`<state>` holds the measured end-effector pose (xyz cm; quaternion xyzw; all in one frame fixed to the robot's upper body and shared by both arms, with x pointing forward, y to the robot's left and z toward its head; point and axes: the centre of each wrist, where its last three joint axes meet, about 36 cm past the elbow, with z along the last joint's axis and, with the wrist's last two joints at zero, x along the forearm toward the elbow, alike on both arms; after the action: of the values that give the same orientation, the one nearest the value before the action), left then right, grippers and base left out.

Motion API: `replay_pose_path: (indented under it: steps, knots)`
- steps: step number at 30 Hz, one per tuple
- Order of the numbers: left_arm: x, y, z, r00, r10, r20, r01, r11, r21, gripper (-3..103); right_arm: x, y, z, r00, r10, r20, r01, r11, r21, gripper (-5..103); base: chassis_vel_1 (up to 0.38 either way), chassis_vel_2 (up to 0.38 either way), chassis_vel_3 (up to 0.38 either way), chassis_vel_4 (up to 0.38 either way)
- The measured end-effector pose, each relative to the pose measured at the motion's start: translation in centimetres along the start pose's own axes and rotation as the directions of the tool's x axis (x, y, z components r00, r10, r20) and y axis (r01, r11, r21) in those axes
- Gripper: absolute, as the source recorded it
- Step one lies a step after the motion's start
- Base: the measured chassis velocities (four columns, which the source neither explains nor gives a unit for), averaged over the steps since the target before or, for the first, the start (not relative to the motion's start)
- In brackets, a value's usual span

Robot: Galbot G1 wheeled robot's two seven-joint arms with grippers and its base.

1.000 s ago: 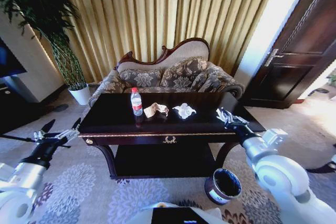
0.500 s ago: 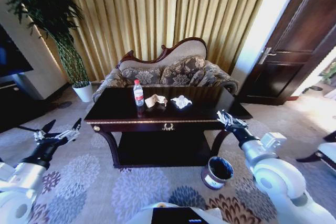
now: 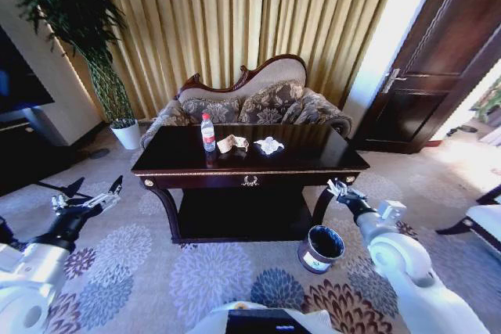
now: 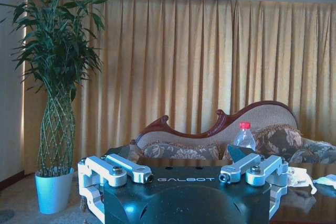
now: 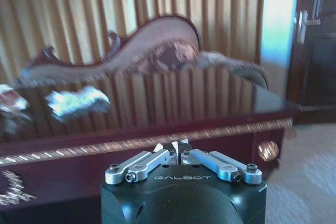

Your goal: Move to the front of the table and place the trash on the table into the trash bin.

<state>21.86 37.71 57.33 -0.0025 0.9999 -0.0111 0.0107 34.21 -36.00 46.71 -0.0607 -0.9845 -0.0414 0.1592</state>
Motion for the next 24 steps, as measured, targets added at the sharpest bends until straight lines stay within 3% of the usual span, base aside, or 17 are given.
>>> replay_pose_path:
  steps: [4,8,19,23,24]
  knots:
    - [0.1,-0.2,-0.1,1.0,0.005,0.0,-0.005,1.0,-0.004,100,-2.8,-1.8,1.6,0.997,0.05,-0.05,-0.05,0.999,0.01,0,0.0,0.0,0.0,0.0]
    - [0.2,-0.4,-0.4,1.0,0.01,0.002,-0.01,1.0,-0.011,100,-6.8,-4.5,5.0,0.981,0.128,-0.146,-0.12,0.991,0.059,0,0.0,0.0,0.0,0.0]
    - [0.4,-1.0,-0.6,1.0,0.02,-0.004,-0.02,0.999,-0.027,100,-13.2,-5.8,12.7,0.934,0.223,-0.28,-0.192,0.972,0.132,0,0.0,0.0,0.0,0.0]
    - [0.5,-1.1,-0.6,1.0,0.018,-0.005,-0.019,0.999,-0.032,100,-16.7,-5.9,15.1,0.918,0.27,-0.292,-0.224,0.957,0.184,0,0.0,0.0,0.0,0.0]
    - [0.5,-1.2,-0.5,1.0,0.017,-0.009,-0.018,0.999,-0.032,100,-18.1,-6.3,16.2,0.911,0.295,-0.289,-0.235,0.945,0.226,0,0.0,0.0,0.0,0.0]
